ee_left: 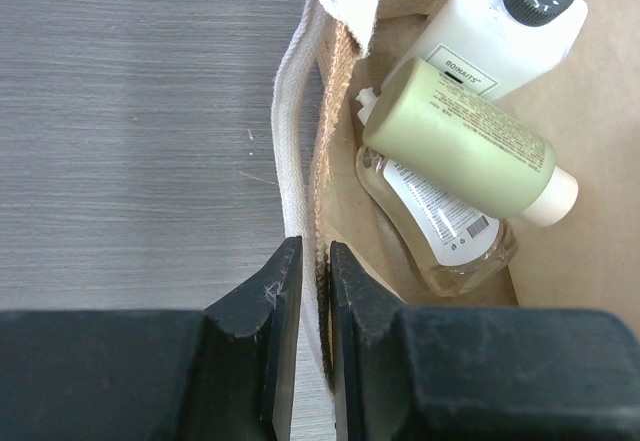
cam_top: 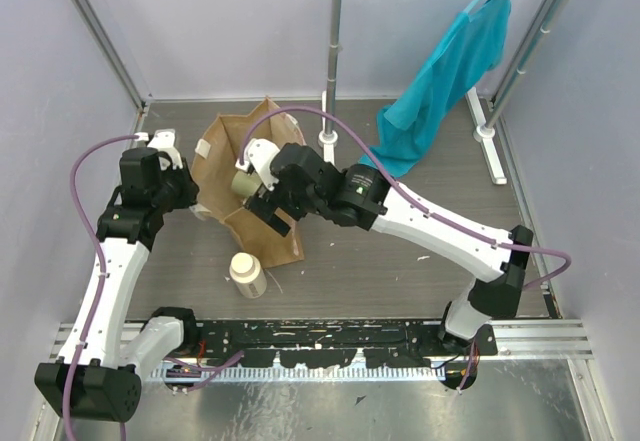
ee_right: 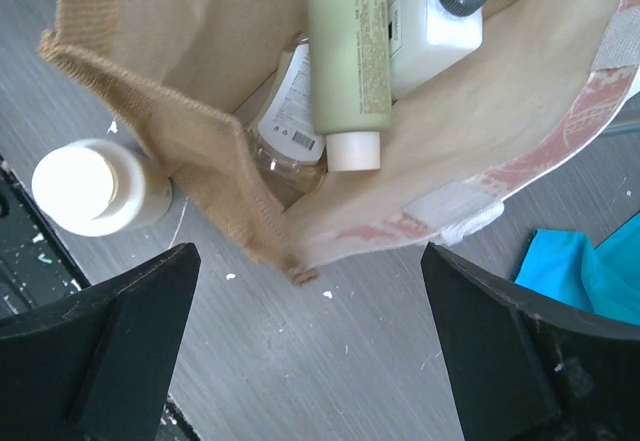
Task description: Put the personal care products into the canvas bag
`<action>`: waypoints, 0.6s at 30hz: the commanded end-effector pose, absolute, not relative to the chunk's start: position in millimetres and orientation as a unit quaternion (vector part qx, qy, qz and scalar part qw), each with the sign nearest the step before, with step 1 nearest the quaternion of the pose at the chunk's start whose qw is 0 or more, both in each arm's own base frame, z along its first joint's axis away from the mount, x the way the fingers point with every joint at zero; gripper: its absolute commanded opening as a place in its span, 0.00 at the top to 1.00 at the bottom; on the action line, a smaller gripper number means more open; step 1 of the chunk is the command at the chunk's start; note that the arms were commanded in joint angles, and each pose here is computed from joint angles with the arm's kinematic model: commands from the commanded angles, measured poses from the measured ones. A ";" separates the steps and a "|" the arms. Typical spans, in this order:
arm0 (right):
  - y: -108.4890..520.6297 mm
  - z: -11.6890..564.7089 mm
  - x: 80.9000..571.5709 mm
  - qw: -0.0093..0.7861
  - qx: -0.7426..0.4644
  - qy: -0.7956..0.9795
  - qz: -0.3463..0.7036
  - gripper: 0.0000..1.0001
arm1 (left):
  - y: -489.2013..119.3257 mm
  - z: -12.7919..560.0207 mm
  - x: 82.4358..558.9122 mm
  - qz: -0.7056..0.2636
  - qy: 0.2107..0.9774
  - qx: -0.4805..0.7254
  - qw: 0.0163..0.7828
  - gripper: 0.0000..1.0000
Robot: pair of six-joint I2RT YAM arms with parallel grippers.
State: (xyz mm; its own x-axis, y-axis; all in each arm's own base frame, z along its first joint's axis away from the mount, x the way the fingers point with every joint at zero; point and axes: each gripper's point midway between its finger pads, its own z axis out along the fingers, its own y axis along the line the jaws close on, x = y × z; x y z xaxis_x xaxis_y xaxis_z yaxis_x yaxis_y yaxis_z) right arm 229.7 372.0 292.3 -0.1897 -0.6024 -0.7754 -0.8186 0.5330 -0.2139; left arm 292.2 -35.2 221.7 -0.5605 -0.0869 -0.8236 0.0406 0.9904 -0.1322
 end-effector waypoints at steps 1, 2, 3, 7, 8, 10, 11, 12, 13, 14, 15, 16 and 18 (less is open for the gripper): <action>360.6 316.9 206.7 0.455 -0.443 0.760 0.136 0.01 | -27.3 230.2 298.9 -0.049 0.875 -0.024 0.481 0.76; 361.7 318.6 200.9 0.455 -0.443 0.760 0.138 0.01 | -27.3 232.1 299.8 -0.049 0.875 -0.023 0.482 0.76; 362.5 319.9 195.7 0.454 -0.443 0.760 0.141 0.01 | -27.2 232.9 300.5 -0.049 0.875 -0.024 0.482 0.76; 373.5 313.8 170.5 0.427 -0.455 0.764 0.164 0.01 | -24.1 232.0 302.9 -0.042 0.875 -0.035 0.481 0.76; 376.4 309.9 164.8 0.419 -0.459 0.765 0.167 0.01 | -23.3 230.9 303.0 -0.041 0.876 -0.037 0.480 0.76; 382.8 296.7 154.2 0.404 -0.471 0.766 0.166 0.02 | -22.6 229.3 302.5 -0.039 0.878 -0.040 0.476 0.76; 388.0 289.4 147.7 0.401 -0.479 0.764 0.165 0.03 | -22.6 228.3 302.3 -0.039 0.878 -0.042 0.474 0.76; 392.4 279.6 142.7 0.396 -0.486 0.762 0.162 0.03 | -22.3 227.7 302.2 -0.039 0.879 -0.045 0.473 0.76; 397.5 271.4 137.2 0.390 -0.492 0.761 0.163 0.03 | -23.3 227.7 301.7 -0.042 0.880 -0.046 0.472 0.76; 401.7 264.2 132.9 0.385 -0.497 0.760 0.165 0.03 | -24.4 227.9 301.5 -0.045 0.880 -0.045 0.471 0.76; 407.1 257.1 129.4 0.380 -0.499 0.760 0.170 0.03 | -25.3 228.5 301.0 -0.047 0.879 -0.043 0.472 0.76; 412.9 252.4 126.1 0.375 -0.501 0.760 0.178 0.02 | -25.8 229.3 300.3 -0.048 0.879 -0.042 0.473 0.76; 424.0 242.8 121.8 0.368 -0.502 0.759 0.192 0.02 | -25.6 230.6 298.8 -0.049 0.877 -0.042 0.475 0.75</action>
State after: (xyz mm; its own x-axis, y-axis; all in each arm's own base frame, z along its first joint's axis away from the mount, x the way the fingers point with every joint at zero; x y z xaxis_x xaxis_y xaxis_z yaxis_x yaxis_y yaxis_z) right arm 131.3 395.8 256.8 -0.1999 -0.6615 -0.7228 -0.8910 0.4297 -0.1468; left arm 296.9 -26.8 212.8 -0.5813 -0.1101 -0.8062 -0.0226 0.9926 -0.1193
